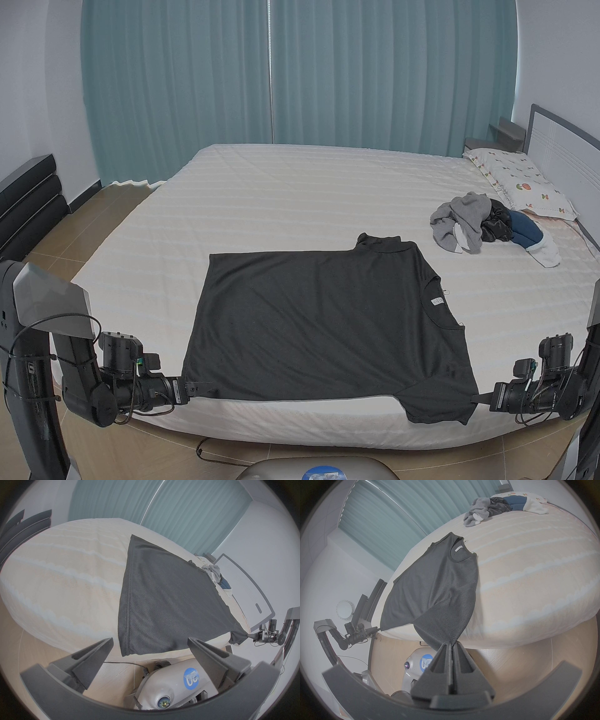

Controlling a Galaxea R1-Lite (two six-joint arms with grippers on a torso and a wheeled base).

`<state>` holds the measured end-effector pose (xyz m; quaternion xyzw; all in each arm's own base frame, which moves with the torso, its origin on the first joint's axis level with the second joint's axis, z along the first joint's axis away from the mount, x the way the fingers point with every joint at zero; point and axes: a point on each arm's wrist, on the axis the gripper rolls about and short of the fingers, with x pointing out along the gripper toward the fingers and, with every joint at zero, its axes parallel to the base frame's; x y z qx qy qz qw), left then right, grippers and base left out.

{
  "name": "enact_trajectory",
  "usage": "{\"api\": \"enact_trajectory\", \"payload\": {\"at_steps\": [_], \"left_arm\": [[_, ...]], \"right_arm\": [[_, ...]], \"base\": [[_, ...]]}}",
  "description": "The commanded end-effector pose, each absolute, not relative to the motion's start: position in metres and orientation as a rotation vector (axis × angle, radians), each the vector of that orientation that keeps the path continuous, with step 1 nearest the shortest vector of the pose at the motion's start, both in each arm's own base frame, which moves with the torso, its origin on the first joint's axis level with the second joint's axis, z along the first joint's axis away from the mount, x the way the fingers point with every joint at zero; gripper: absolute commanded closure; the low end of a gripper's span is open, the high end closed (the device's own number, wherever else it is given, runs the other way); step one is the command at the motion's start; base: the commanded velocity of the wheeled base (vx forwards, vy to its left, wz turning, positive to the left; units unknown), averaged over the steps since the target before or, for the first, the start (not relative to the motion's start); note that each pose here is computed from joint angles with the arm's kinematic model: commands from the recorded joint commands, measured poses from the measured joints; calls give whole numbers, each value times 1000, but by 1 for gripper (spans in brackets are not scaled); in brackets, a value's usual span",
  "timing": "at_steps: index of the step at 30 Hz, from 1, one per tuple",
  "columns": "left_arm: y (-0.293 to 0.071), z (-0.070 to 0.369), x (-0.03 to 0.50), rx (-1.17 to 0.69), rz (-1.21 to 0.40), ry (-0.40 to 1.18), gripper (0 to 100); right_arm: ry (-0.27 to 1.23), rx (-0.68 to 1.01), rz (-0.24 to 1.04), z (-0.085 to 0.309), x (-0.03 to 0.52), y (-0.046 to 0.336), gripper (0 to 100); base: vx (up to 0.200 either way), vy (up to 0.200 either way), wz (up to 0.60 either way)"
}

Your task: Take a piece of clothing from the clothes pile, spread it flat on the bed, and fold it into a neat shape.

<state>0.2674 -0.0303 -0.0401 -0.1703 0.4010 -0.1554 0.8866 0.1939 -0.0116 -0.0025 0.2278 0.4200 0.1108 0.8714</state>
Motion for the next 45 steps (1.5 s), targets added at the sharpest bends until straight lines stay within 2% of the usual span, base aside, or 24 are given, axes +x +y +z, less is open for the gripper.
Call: {"api": "enact_trajectory", "payload": {"at_steps": [1,8,9,28,34,41,45], "left_arm": [[-35,-47,273,-354,-334,846,0],[-38,-48,278,-347,-343,836,0],[-38,-48,278,-347,-345,838,100],[-27,-37,266,-362,-309,826,100],[-26,-32,253,-360,-307,845,100],[-20,-29,251,-353,-291,835,100],[-16,-28,251,-335,-286,827,100]], "right_arm": [[890,479,230,-3,190,-11,100],[884,479,231,-4,191,-11,100],[884,479,231,-4,191,-11,100],[885,482,230,-2,190,-11,100],[925,477,231,-3,185,-10,100],[979,412,257,2,173,-10,100],[953,407,252,6,173,-12,100]], "base": [[0,0,0],[0,0,0],[0,0,0],[0,0,0],[0,0,0],[0,0,0],[0,0,0]]}}
